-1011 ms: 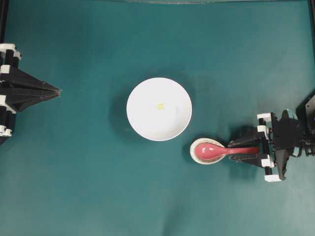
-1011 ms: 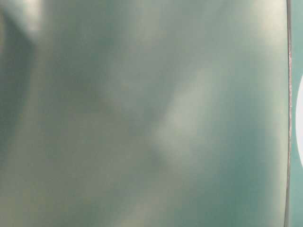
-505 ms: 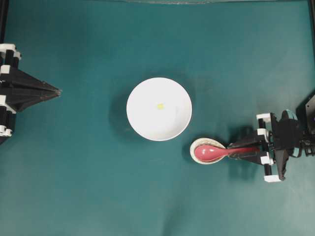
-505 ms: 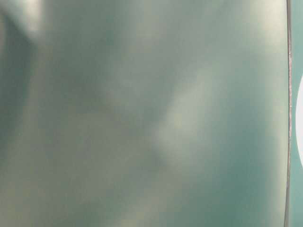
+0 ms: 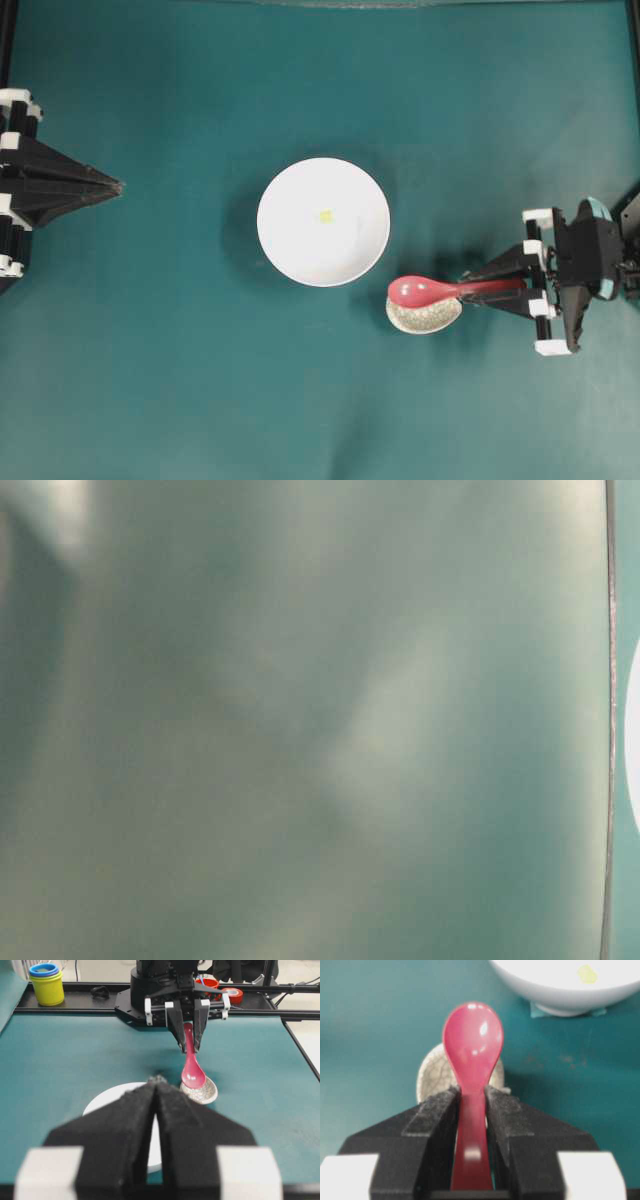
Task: Scoop the yellow hexagonal prism block from the bowl with a spoon using the right arm.
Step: 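Lift the spoon from the dish and carry it over the white bowl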
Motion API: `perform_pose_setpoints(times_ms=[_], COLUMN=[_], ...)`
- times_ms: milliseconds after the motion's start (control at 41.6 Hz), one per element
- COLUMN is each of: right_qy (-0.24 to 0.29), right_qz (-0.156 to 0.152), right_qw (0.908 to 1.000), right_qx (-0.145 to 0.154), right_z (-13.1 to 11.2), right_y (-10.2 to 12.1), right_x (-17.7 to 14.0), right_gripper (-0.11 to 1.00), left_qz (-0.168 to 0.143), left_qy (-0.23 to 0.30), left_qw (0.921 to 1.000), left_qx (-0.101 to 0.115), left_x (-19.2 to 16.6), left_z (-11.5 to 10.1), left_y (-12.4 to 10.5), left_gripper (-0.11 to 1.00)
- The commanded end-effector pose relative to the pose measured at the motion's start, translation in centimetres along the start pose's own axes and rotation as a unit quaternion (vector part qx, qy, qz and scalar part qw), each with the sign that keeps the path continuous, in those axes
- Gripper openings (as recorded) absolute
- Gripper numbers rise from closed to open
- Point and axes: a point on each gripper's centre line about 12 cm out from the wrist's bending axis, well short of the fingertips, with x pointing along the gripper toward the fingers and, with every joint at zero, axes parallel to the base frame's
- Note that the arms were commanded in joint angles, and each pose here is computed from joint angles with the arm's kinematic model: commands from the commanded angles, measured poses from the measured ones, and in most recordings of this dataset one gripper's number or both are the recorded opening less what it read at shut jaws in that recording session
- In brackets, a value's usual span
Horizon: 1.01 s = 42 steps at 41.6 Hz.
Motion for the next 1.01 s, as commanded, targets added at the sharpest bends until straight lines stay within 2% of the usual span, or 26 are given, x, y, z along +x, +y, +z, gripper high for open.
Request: perform_pose_setpoints(times_ms=[0,265,457,794,987], right_qy=[-0.004,0.014,0.037,0.091,0.1], right_qz=[0.004,0.017,0.004,-0.021,-0.029], right_qw=[1.0,0.9997,0.9993,0.9953,0.9944], right_qx=[0.004,-0.004,0.003,0.024,0.014], right_z=[2.2,7.3,10.3,12.8,13.7], right_y=[0.1,-0.3,-2.1,-4.9,-5.6], right_x=[0.2,0.0,-0.1,1.1,2.5], right_gripper=[0.23,0.23,0.23,0.23,0.23], left_qz=[-0.001,0.0,0.0,-0.001,-0.001], left_qy=[-0.015,-0.015,-0.017,-0.018,-0.018], left_qw=[0.9999,0.9999,0.9999,0.9998,0.9998], left_qx=[0.001,0.002,0.002,0.002,0.005], left_x=[0.1,0.1,0.0,0.0,0.0], left_z=[1.1,1.1,1.2,1.3,1.3], left_y=[0.0,0.0,0.0,0.0,0.0], left_gripper=[0.0,0.0,0.0,0.0,0.0])
